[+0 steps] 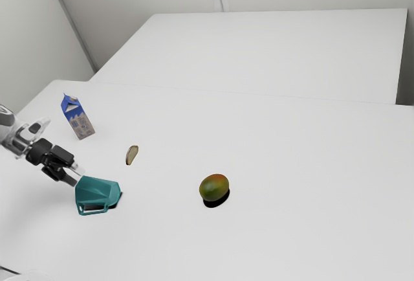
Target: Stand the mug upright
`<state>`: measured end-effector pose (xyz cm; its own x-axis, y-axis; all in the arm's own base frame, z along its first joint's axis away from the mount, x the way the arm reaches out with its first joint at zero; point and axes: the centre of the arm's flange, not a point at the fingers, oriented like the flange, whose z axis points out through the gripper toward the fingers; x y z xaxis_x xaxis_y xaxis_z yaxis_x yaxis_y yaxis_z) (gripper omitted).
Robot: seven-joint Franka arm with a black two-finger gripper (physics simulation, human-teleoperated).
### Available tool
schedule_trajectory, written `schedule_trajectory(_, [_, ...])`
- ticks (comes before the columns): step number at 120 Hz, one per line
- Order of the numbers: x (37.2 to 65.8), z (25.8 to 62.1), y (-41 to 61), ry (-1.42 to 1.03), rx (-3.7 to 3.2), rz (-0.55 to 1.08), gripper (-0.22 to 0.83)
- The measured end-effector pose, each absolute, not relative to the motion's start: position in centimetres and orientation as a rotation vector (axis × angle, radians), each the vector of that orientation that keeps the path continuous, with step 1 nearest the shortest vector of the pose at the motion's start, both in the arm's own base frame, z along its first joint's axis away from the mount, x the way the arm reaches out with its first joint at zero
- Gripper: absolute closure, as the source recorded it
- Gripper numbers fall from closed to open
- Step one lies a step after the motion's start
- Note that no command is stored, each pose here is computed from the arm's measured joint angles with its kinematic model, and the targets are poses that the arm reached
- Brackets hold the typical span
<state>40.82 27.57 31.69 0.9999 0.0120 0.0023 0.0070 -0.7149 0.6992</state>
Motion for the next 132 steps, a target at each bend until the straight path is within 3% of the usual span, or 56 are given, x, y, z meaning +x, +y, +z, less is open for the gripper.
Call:
schedule_trajectory(48, [40.9,28.9,27.2,-0.009,2.275,0.015,0.02])
schedule_trajectory(93, [40.7,28.3,26.6,-0.034,2.211,0.007,0.43])
schedule_trajectory(132, [40.8,28.7,26.3,-0.060,2.206,0.014,0.67])
